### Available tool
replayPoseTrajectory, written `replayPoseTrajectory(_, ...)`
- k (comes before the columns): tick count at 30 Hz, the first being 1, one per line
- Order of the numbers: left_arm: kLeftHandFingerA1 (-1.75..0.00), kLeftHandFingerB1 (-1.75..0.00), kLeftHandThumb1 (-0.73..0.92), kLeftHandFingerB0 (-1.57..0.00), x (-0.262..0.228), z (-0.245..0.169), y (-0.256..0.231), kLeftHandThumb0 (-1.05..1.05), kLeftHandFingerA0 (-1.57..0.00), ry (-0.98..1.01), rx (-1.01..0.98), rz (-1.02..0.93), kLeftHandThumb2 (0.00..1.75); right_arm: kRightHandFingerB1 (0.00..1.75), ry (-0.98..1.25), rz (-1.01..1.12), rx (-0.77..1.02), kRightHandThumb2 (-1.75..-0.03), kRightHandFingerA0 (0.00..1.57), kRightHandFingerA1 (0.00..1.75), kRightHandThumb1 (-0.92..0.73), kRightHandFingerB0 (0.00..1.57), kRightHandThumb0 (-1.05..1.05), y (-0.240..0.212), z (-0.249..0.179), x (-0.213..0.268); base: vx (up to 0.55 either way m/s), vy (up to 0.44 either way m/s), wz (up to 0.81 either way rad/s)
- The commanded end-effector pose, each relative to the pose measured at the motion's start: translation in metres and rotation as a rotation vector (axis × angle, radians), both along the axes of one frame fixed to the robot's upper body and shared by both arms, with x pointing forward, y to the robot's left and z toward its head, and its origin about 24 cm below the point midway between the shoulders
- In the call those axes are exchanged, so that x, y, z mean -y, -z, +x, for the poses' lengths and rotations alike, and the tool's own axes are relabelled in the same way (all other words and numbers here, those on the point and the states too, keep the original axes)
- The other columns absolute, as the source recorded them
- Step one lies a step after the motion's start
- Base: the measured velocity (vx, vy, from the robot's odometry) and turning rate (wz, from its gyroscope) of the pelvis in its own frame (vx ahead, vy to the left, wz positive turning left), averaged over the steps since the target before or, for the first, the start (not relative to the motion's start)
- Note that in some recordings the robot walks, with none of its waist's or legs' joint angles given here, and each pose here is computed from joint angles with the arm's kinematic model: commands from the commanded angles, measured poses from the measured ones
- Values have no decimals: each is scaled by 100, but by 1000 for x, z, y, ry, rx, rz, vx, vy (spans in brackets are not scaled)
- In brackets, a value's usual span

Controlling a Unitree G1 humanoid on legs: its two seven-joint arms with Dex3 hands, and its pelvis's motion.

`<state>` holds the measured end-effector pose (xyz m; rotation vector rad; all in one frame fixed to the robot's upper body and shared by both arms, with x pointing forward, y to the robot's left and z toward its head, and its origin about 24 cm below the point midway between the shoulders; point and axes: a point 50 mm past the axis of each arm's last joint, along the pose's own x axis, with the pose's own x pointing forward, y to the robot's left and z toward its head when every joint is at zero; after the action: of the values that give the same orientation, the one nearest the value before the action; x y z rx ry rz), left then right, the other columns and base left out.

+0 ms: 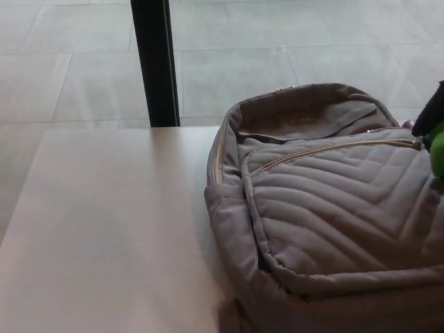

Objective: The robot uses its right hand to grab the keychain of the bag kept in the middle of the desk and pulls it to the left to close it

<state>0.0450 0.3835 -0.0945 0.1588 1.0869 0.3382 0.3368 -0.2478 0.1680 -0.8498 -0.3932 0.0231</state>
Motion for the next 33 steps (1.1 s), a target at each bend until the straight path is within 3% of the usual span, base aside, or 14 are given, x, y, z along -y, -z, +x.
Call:
replayPoseTrajectory(1,-111,-114,91,-38,-2,-2,-1,-105,-77,-9,-1,14,87,160,-56,23,-80,-103,83,175,-59,70,-18,-7,8,-24,0,0,0)
replayPoseTrajectory(7,-109,-117,90,-37,0,-1,0,-105,-80,2,3,10,88,164,-83,38,-116,-102,83,175,-58,66,-17,-8,11,-45,0,0,0)
replayPoseTrajectory(21,-111,-118,91,-36,1,-3,1,-105,-80,-16,7,1,89,165,-12,327,-203,-132,89,175,-44,78,-12,37,12,-98,0,0,0)
replayPoseTrajectory(27,-115,-121,92,-36,-1,-2,1,-105,-83,-30,0,10,90,167,-10,399,-219,-131,88,175,-47,76,-15,43,11,-117,0,0,0)
replayPoseTrajectory(28,-116,-114,92,-37,0,-2,1,-105,-79,-49,14,-2,87,167,-11,408,-222,-132,88,175,-47,76,-14,43,11,-119,0,0,0)
replayPoseTrajectory(33,-115,-119,92,-34,-1,-2,0,-105,-75,-29,2,9,89,165,-4,386,-223,-123,88,175,-48,76,-18,45,12,-132,0,0,0)
